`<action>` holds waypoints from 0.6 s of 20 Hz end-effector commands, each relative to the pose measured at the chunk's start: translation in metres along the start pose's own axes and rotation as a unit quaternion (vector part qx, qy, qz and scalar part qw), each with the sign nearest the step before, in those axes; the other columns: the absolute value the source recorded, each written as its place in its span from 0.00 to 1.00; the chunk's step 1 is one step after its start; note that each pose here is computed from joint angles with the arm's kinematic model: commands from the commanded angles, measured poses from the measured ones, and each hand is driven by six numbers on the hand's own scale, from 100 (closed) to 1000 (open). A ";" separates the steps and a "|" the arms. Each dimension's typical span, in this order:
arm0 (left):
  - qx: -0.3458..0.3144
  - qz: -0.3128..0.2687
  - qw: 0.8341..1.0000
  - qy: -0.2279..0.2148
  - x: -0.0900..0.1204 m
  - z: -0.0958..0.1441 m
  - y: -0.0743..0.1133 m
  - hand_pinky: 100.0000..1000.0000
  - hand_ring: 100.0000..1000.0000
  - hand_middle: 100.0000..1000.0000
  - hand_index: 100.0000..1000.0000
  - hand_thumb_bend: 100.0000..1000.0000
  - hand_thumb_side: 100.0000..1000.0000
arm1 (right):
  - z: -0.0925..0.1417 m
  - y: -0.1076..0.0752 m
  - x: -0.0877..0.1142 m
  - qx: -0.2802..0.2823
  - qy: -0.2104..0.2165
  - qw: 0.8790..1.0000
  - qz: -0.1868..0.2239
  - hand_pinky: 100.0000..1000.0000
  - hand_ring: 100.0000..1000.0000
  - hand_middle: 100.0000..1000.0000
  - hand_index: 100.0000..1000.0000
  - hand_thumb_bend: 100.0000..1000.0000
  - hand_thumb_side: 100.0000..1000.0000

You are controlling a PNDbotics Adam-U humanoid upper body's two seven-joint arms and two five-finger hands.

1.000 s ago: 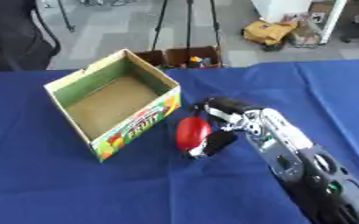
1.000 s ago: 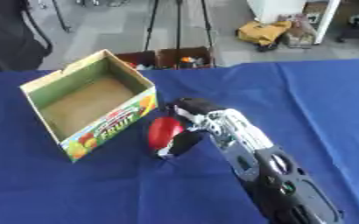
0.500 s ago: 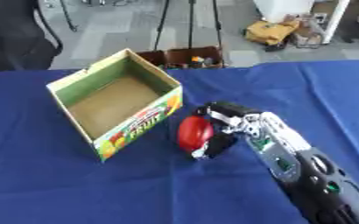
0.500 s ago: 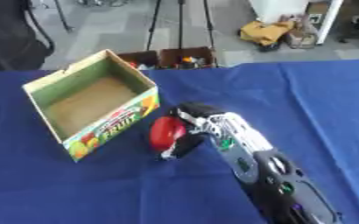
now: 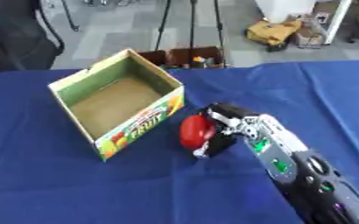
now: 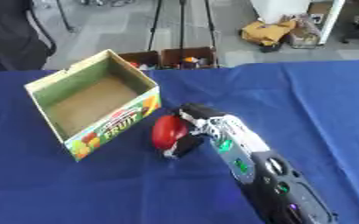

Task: Pick up objects on the table and place them in the box.

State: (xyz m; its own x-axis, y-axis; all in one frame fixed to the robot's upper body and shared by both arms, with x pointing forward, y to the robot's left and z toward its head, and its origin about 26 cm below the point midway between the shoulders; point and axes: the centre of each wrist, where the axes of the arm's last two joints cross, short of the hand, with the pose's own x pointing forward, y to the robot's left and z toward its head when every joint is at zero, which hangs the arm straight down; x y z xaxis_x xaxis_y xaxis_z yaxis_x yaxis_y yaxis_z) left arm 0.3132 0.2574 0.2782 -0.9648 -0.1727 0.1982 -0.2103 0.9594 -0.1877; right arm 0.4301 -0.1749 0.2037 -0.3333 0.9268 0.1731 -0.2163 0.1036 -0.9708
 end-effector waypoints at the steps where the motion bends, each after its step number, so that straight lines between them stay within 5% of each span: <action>1: -0.002 0.003 1.000 -0.014 0.005 -0.007 -0.001 0.69 0.84 0.83 0.87 0.00 1.00 | -0.002 -0.004 0.000 -0.021 0.007 1.000 0.000 0.44 0.55 0.66 0.79 0.50 0.31; 12: 0.000 0.004 1.000 -0.015 0.005 -0.008 -0.001 0.69 0.84 0.83 0.87 0.00 1.00 | -0.006 0.002 0.001 -0.049 0.019 0.999 0.005 0.36 0.48 0.56 0.68 0.44 0.16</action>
State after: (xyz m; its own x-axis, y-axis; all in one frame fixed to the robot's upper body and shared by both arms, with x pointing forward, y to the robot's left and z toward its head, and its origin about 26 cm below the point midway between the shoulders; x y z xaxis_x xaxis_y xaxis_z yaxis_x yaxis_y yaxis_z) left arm 0.3132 0.2572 0.2785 -0.9652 -0.1716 0.1974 -0.2092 0.9595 -0.1885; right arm 0.4333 -0.1690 0.1986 -0.3112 0.9328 0.1820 -0.1397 0.1445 -0.9796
